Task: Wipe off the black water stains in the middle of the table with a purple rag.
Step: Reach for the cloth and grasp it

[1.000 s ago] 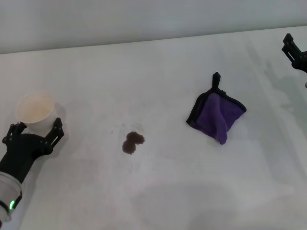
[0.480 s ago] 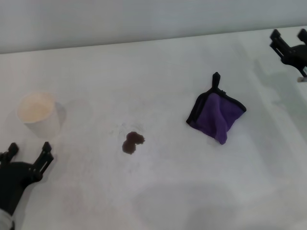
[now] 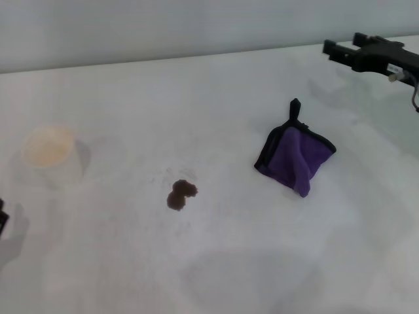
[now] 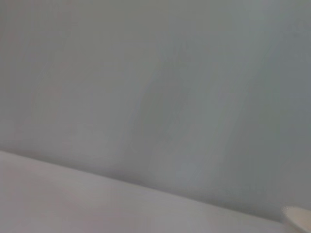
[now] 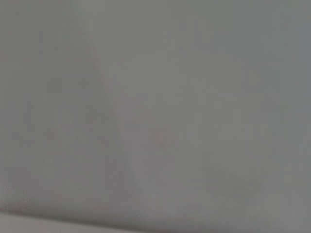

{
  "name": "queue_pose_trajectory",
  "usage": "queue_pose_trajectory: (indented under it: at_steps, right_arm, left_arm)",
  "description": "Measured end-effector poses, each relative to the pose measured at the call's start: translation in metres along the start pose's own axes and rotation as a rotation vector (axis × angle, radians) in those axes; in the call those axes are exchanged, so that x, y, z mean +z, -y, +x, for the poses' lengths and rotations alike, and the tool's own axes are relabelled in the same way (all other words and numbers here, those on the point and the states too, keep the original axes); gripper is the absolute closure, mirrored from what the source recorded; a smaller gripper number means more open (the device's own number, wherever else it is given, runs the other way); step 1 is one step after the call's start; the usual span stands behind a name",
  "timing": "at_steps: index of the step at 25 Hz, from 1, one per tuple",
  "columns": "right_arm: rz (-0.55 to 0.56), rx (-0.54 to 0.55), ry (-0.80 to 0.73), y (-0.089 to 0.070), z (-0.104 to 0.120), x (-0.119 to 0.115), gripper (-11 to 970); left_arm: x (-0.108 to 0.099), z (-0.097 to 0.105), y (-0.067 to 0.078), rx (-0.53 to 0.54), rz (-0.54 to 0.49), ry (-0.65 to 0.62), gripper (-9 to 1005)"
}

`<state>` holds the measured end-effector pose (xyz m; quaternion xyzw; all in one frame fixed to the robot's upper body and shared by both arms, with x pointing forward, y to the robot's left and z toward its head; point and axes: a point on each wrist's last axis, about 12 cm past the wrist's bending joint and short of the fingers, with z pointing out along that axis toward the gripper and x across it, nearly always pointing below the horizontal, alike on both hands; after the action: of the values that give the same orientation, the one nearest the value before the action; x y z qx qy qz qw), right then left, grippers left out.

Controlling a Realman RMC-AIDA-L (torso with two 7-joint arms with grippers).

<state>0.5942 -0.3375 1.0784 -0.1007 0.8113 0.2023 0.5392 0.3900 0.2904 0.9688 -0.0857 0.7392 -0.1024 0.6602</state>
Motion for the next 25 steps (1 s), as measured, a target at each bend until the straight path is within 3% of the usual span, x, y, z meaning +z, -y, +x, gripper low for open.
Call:
queue_pose_trajectory:
  at_steps: [5,10,14,18,25]
  right_arm:
    - [-0.018,-0.017,-0.233,-0.008,-0.045,0.000,132]
    - [0.075,-0.136,-0.504,-0.037,-0.068,-0.010,132]
    - [0.132,-0.198,-0.632,-0.063,-0.072,-0.014,133]
    - [0.090,-0.183,-0.705,-0.091,-0.063,-0.006,133]
    - [0.070,-0.181,-0.740,-0.117,-0.043,0.013,134]
  left_arm:
    - [0.007,-0.007,-0.007,0.000,-0.029,0.040,108]
    - [0.024,-0.015,-0.008,0.026,-0.002,0.060,109]
    - [0.038,-0.020,-0.006,0.049,0.024,0.070,109]
    - [0.052,-0.026,-0.002,0.056,0.044,0.083,109]
    - [0.068,-0.029,0.010,0.038,0.085,0.087,108]
